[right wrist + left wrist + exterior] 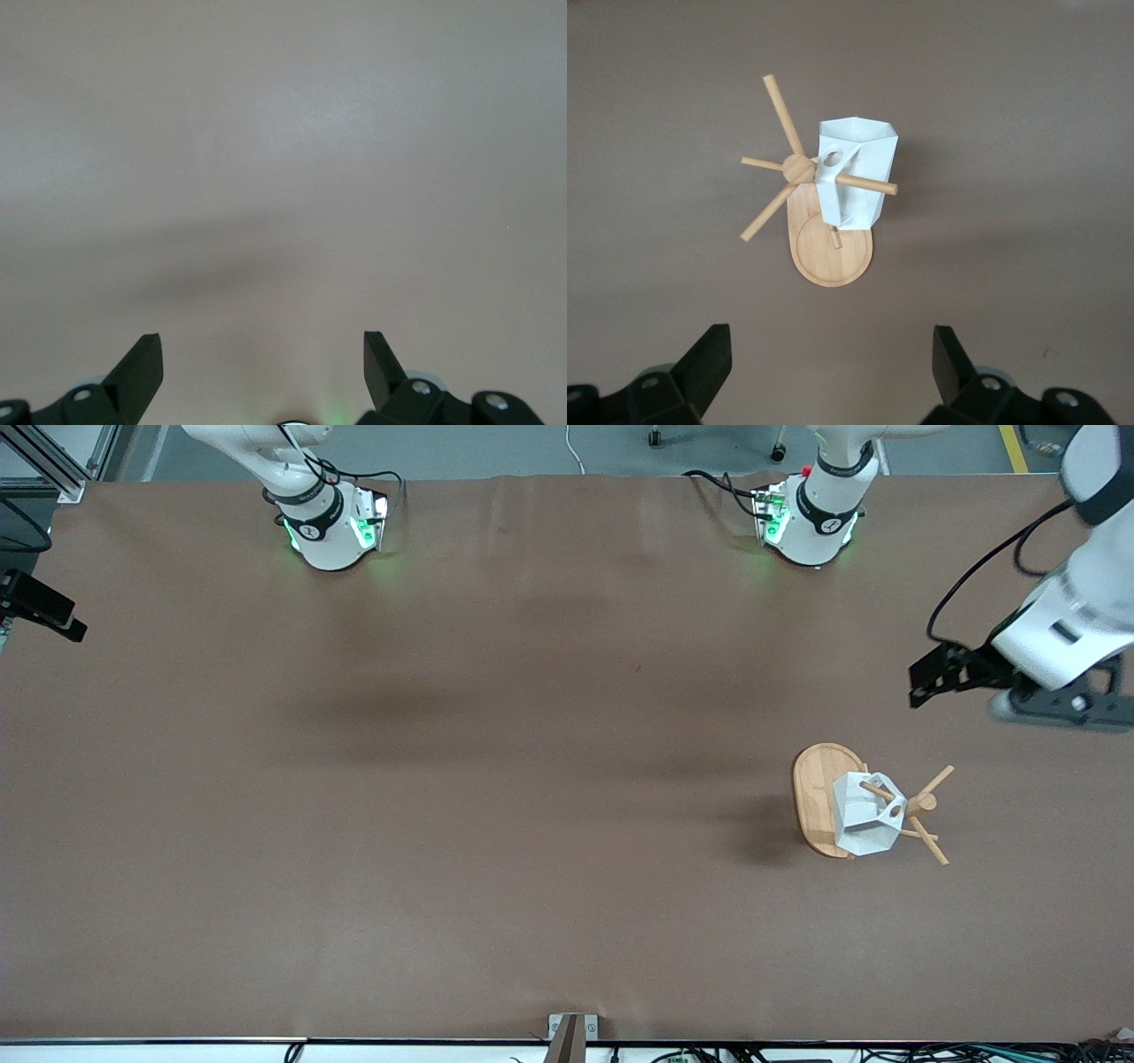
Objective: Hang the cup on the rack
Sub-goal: 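Open the left gripper and raise it away from the rack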
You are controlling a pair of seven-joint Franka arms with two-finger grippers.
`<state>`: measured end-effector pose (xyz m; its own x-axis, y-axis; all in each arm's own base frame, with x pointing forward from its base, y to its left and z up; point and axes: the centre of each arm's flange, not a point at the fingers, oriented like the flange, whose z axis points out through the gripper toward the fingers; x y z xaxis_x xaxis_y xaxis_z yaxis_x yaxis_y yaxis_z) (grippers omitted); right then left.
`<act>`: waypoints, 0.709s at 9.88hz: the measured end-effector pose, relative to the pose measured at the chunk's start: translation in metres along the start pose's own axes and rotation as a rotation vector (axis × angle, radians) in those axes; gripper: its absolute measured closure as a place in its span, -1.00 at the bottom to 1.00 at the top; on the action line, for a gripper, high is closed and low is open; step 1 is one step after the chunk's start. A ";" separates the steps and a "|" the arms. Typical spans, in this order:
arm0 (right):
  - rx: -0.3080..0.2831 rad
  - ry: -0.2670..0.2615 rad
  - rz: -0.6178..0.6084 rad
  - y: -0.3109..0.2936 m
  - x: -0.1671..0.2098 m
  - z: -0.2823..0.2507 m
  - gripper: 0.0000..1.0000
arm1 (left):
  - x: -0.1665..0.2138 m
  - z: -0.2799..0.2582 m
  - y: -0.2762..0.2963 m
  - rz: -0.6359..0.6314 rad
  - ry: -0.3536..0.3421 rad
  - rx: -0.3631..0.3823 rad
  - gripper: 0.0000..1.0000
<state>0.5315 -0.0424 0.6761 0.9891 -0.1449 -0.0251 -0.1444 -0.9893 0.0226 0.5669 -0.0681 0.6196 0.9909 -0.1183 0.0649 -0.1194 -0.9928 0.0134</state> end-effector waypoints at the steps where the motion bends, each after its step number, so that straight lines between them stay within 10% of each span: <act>1: 0.000 0.000 0.000 0.000 0.000 0.000 -1.00 | -0.013 -0.021 0.001 -0.002 -0.017 0.002 -1.00; 7: -0.001 -0.012 0.007 0.003 0.004 0.010 -1.00 | -0.057 -0.041 0.008 0.004 -0.067 0.011 -1.00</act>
<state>0.5348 -0.0466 0.6657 0.9877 -0.1519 -0.0366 -0.1511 -0.9882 0.0236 0.5065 -0.0680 0.6569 0.9924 -0.1229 -0.0023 -0.1229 -0.9924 0.0026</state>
